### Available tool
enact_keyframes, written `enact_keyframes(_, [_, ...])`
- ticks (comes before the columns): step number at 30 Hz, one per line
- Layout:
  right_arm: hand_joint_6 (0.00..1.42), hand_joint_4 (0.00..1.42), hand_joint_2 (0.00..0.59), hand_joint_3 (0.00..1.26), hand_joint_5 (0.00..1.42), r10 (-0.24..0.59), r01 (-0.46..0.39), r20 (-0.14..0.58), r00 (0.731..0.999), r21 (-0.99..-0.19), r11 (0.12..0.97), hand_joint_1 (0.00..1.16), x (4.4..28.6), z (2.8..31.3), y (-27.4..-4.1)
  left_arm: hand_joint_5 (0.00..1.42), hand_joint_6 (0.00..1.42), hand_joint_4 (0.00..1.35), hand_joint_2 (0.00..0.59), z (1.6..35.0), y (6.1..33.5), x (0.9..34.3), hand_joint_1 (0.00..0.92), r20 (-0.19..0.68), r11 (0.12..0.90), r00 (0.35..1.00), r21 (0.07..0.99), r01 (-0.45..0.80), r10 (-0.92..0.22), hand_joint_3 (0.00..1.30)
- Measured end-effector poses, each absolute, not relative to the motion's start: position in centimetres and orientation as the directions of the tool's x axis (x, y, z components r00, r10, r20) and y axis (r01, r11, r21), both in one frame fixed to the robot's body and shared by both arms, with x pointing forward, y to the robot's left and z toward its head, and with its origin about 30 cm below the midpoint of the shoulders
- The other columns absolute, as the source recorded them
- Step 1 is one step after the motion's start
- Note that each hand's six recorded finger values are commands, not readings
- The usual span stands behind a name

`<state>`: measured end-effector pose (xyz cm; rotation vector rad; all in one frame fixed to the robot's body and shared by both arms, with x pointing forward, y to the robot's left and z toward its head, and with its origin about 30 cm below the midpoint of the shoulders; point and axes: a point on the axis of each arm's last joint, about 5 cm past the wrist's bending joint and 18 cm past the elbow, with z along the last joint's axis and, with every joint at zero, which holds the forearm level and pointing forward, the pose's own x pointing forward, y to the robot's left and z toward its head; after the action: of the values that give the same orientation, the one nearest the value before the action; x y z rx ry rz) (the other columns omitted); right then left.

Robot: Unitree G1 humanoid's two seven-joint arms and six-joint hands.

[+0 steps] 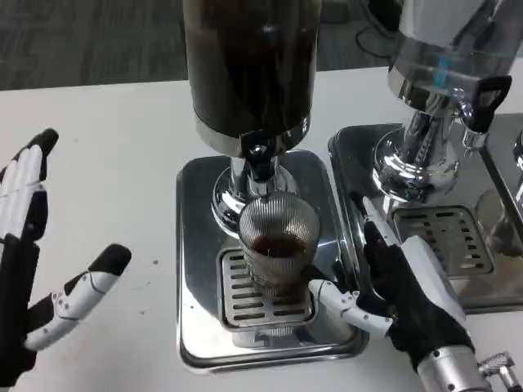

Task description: Grasp the cup under the faucet to collect the drink, then remove the cup.

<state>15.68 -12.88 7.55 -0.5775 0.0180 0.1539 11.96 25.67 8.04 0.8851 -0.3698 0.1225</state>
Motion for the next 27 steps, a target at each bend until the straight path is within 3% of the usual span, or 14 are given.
enact_keyframes(4, [0.1,0.0,0.224,0.0,0.0,0.151,-0.144,-0.02,0.988,-0.458,0.877,0.59,15.5,7.1,-12.2,0.0,0.0,0.0,0.16,6.1,25.8,11.5,0.0,0.249,0.63,0.967,0.759,-0.163,-0.049,0.0])
enact_keyframes(12, [0.08,0.0,0.208,0.0,0.0,0.183,-0.164,0.017,0.983,-0.368,0.915,0.65,15.6,6.1,-11.8,0.0,0.0,0.0,0.161,5.0,25.6,11.7,0.0,0.182,0.625,0.979,0.775,-0.088,-0.087,0.0])
enact_keyframes(18, [0.07,0.0,0.189,0.0,0.0,0.232,-0.21,0.018,0.973,-0.361,0.909,0.66,15.6,5.7,-11.7,0.0,0.0,0.0,0.161,4.6,26.1,11.6,0.0,0.145,0.612,0.985,0.789,-0.059,-0.093,0.0])
enact_keyframes(20, [0.07,0.0,0.188,0.0,0.0,0.282,-0.259,0.008,0.96,-0.371,0.892,0.66,15.8,5.8,-11.7,0.0,0.0,0.0,0.161,4.5,25.9,11.7,0.0,0.135,0.614,0.986,0.788,-0.045,-0.102,0.0])
enact_keyframes(27, [0.09,0.0,0.186,0.0,0.0,0.265,-0.249,-0.005,0.964,-0.361,0.899,0.67,16.0,5.9,-11.2,0.0,0.0,0.0,0.161,4.5,26.1,11.8,0.0,0.132,0.618,0.986,0.785,-0.042,-0.101,0.0])
